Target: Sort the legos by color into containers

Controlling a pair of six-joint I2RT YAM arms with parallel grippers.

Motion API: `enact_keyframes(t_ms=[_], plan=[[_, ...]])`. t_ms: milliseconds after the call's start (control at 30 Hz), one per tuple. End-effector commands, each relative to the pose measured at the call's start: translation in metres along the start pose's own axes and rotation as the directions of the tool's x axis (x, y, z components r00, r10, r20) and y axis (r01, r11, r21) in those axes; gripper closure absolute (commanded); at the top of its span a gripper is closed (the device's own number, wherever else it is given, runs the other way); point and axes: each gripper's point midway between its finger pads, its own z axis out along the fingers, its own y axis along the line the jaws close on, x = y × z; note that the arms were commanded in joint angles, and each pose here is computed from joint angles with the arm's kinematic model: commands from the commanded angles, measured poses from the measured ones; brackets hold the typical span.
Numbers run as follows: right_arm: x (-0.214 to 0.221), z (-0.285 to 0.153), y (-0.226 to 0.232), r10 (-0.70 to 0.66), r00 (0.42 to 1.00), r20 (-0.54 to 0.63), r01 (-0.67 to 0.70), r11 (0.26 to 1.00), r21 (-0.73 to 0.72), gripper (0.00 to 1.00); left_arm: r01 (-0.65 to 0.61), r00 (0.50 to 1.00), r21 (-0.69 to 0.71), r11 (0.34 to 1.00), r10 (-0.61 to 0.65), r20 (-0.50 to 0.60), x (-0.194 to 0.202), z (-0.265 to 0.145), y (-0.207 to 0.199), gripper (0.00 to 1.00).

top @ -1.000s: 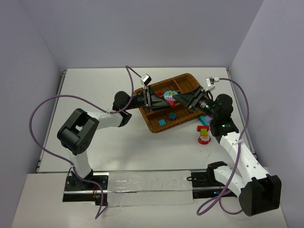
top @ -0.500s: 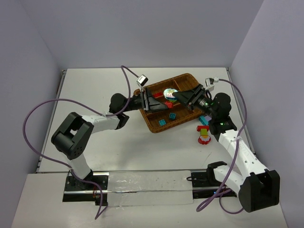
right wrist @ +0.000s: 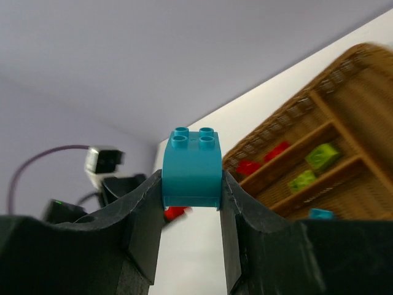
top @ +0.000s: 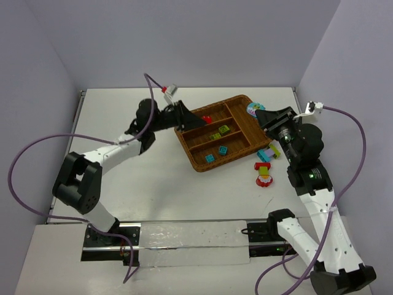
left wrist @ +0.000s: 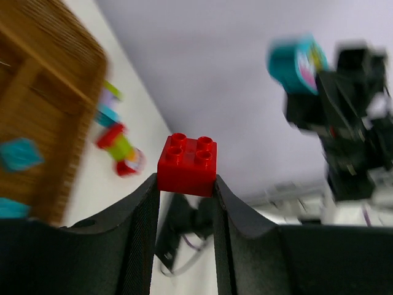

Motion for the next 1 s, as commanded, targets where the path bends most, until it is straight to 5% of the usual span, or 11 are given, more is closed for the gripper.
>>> enact_keyframes(t_ms=[0, 200, 567, 767, 867, 967], plan=[[-0.006, -0.011, -0.048, -0.156, 0.988, 0.021, 0.148, 0.965, 0.214, 1.0, -0.048, 0.993, -0.42, 0.906, 0.089, 0.079, -0.066, -0.019, 0.071, 1.0], [0.014, -0.011, -0.059, -0.153, 0.987, -0.039, 0.158, 0.966, 0.205, 1.0, -0.06, 0.994, -0.667, 0.743, 0.103, 0.025, -0.096, -0.012, 0.139, 1.0], [0.018, -0.011, -0.065, -0.175, 0.983, -0.055, 0.183, 0.958, 0.22, 1.0, -0.053, 0.996, -0.773, 0.632, 0.084, 0.001, -0.096, -0.001, 0.196, 1.0], [0.027, -0.007, -0.066, -0.162, 0.983, -0.09, 0.177, 0.964, 0.199, 1.0, -0.059, 0.997, -0.793, 0.606, 0.078, -0.015, -0.094, 0.003, 0.21, 0.69], [0.035, -0.003, -0.068, -0.179, 0.974, -0.138, 0.204, 0.959, 0.195, 1.0, -0.063, 0.996, -0.793, 0.606, 0.083, -0.016, -0.094, 0.003, 0.209, 0.36], [0.049, 0.003, -0.071, -0.187, 0.958, -0.215, 0.227, 0.957, 0.179, 1.0, -0.075, 0.995, -0.787, 0.613, 0.099, -0.018, -0.096, 0.005, 0.201, 0.21]])
